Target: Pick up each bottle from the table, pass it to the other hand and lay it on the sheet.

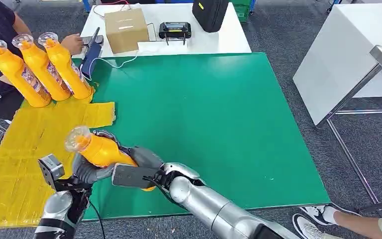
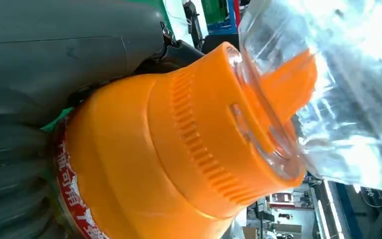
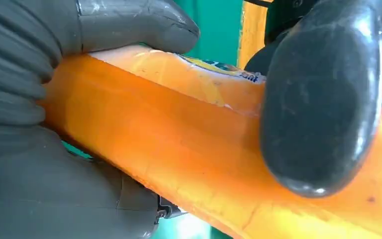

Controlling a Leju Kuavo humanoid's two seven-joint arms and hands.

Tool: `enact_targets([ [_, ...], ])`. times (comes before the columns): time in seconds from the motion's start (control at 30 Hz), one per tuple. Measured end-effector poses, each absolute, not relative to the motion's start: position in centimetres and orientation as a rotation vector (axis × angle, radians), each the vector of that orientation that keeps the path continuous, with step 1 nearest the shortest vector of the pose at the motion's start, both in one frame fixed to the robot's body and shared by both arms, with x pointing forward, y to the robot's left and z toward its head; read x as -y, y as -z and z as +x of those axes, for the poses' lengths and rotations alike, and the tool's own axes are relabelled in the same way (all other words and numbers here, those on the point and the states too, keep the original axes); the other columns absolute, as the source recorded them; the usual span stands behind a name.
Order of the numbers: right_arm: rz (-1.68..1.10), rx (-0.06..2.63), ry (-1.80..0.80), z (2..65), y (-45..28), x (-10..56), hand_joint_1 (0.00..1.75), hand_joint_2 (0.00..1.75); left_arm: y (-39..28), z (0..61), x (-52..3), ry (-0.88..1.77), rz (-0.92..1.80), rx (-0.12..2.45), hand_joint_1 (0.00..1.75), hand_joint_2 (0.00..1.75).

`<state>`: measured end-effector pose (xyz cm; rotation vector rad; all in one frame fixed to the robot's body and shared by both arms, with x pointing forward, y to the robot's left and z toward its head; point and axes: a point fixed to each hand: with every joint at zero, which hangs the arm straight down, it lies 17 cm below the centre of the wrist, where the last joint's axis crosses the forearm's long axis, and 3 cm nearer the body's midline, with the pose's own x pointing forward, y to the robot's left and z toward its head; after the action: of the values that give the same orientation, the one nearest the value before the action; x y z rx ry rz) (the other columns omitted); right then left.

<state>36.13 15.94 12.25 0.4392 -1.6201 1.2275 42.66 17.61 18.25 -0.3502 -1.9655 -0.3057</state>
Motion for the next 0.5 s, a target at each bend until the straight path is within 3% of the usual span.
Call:
enact_targets([
  [0.13,0.401,1.638,-1.204,37.0,-12.2,-15.2,1.75,1.75,-18.7,42.9,-17.6,0.341,-0.284,1.985,1.75,1.75],
  [0.17,0.400,1.638,-1.203,37.1,-12.2,-15.1,1.57,1.75,-18.7,42.9,-17.6,0.343,-0.281,1.986,1.75,1.75],
  [0.2,0.398,1.639,-1.203,37.1,-12.2,-15.1,0.00,1.75,-18.7,42.9,-17.6,0.345,-0.278,1.986,1.75,1.75],
  [0.37,0.295,1.645,-1.208,38.5,-11.6,-14.0,0.00,1.75,-18.7,43.3,-17.9,0.394,-0.158,2.001,1.75,1.75],
  [0.4,0.275,1.646,-1.205,39.0,-11.5,-13.4,0.00,0.00,-18.7,43.4,-18.2,0.419,-0.093,2.010,1.75,1.75],
  [0.5,0.240,1.651,-1.175,40.6,-11.4,-11.3,0.00,0.00,-18.9,43.8,-19.1,0.500,0.112,2.033,1.75,1.75],
])
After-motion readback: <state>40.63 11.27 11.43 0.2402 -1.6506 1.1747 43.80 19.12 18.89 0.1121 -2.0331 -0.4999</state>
